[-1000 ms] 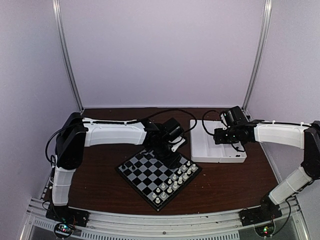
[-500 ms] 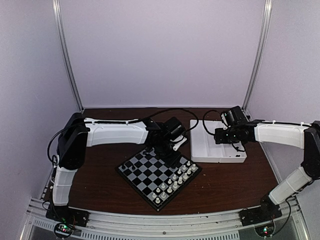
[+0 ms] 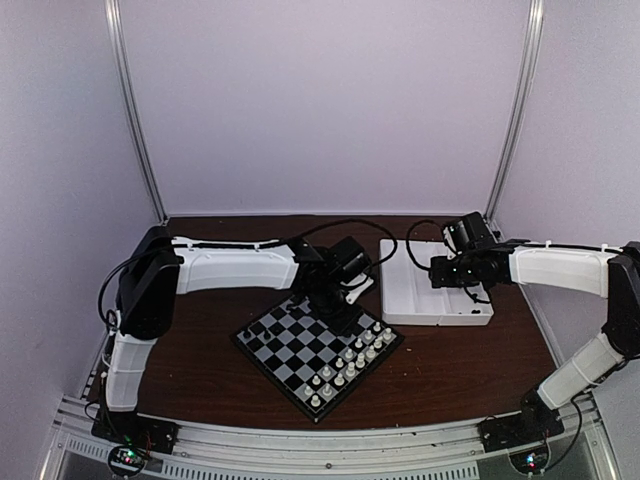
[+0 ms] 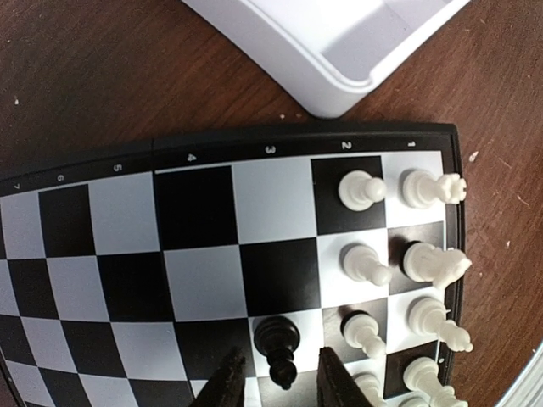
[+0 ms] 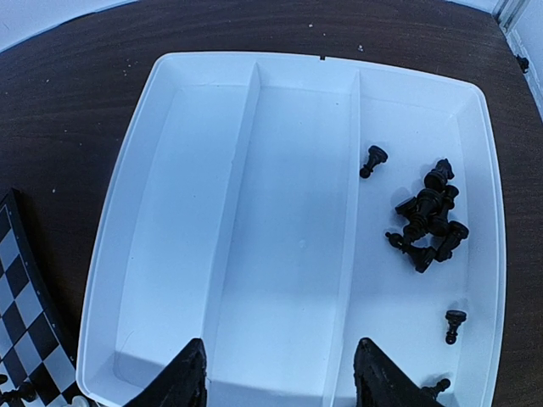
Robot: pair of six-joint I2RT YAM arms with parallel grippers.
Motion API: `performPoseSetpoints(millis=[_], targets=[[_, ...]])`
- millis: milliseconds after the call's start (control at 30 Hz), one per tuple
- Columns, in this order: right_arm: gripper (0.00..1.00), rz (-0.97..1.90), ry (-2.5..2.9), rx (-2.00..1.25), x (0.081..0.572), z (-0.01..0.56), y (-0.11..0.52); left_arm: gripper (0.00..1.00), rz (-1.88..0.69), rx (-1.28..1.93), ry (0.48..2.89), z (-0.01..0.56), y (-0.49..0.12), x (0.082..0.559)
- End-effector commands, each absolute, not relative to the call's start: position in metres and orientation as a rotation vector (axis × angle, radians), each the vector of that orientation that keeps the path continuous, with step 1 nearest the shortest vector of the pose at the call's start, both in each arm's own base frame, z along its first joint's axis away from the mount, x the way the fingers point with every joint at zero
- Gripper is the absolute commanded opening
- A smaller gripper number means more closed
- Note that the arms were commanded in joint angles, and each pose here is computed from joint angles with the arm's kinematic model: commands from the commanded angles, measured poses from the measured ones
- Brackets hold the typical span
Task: Set up the chess pieces on the board
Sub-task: Pick up the chess piece from the chessboard.
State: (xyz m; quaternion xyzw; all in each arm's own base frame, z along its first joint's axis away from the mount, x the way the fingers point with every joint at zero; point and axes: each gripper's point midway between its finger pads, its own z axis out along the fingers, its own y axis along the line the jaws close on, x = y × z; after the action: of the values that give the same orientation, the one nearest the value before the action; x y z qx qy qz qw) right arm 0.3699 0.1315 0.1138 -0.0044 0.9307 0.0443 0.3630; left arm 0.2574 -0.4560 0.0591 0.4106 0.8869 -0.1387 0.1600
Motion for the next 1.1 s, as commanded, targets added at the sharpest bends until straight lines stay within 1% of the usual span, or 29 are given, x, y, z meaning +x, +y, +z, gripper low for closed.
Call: performPoseSetpoints(millis=[0, 167, 333, 500, 800, 1067], targets=[[0.59, 0.117, 2.375, 0.004, 0.369, 0.119, 0.127, 0.31, -0.396, 1.192, 2.521, 0.055, -0.463, 0.259], [0.59, 0.123, 2.372, 0.004, 0.369, 0.121, 0.127, 0.30, -0.393, 1.192, 2.524, 0.053, -0.463, 0.259], [0.59, 0.124, 2.370, 0.002, 0.369, 0.122, 0.127, 0.17, -0.373, 1.193, 2.516, 0.056, -0.463, 0.262], [0.59, 0.124, 2.370, -0.001, 0.370, 0.123, 0.127, 0.11, -0.354, 1.204, 2.506, 0.065, -0.461, 0.263], [0.58, 0.135, 2.367, -0.005, 0.373, 0.125, 0.130, 0.08, -0.275, 1.175, 2.480, 0.082, -0.446, 0.273], [0.58, 0.145, 2.379, -0.007, 0.373, 0.121, 0.132, 0.06, -0.224, 1.087, 2.507, 0.088, -0.412, 0.292]])
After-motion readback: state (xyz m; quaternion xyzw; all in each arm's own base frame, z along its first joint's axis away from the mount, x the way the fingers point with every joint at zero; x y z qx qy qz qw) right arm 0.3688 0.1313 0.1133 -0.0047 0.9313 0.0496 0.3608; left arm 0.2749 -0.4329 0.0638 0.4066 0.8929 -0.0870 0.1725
